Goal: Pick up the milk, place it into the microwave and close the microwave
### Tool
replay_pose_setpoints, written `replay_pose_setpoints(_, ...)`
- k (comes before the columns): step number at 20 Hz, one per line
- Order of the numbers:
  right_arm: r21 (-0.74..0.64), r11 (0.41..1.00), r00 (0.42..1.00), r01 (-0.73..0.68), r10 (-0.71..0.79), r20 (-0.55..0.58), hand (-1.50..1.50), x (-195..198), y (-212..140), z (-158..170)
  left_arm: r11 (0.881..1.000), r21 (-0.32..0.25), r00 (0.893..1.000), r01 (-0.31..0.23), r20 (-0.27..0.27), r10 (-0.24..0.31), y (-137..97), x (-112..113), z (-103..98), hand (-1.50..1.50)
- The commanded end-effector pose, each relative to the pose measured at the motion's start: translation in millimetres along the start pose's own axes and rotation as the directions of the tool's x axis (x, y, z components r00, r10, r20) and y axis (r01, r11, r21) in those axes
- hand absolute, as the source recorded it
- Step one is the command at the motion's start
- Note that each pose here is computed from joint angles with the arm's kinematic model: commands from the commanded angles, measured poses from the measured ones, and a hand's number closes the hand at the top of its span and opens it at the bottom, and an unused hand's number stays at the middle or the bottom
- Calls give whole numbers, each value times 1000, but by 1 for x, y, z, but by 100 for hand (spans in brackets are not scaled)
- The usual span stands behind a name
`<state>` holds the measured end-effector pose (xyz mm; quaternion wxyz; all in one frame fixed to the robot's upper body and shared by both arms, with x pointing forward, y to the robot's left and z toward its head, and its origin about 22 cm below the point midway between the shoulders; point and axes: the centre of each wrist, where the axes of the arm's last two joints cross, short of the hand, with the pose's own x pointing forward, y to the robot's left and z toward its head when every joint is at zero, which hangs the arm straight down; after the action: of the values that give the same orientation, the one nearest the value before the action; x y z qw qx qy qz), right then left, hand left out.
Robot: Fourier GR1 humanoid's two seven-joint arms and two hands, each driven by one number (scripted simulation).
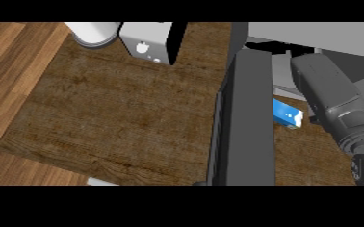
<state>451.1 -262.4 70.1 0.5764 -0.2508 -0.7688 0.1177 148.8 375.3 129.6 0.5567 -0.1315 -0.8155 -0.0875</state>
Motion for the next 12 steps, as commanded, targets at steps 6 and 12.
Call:
replay_pose_setpoints(6, 3, 1000, 999, 22, -22, 24, -150, 39, 41, -10, 1000, -15, 999, -12, -38, 11, 4, -9, -2, -150)
replay_pose_setpoints(12, -64, 997, 997, 51, -48, 56, -150, 50, 54, -11, 999, -25, 997, -38, -64, 36, 2, -24, 2, -150)
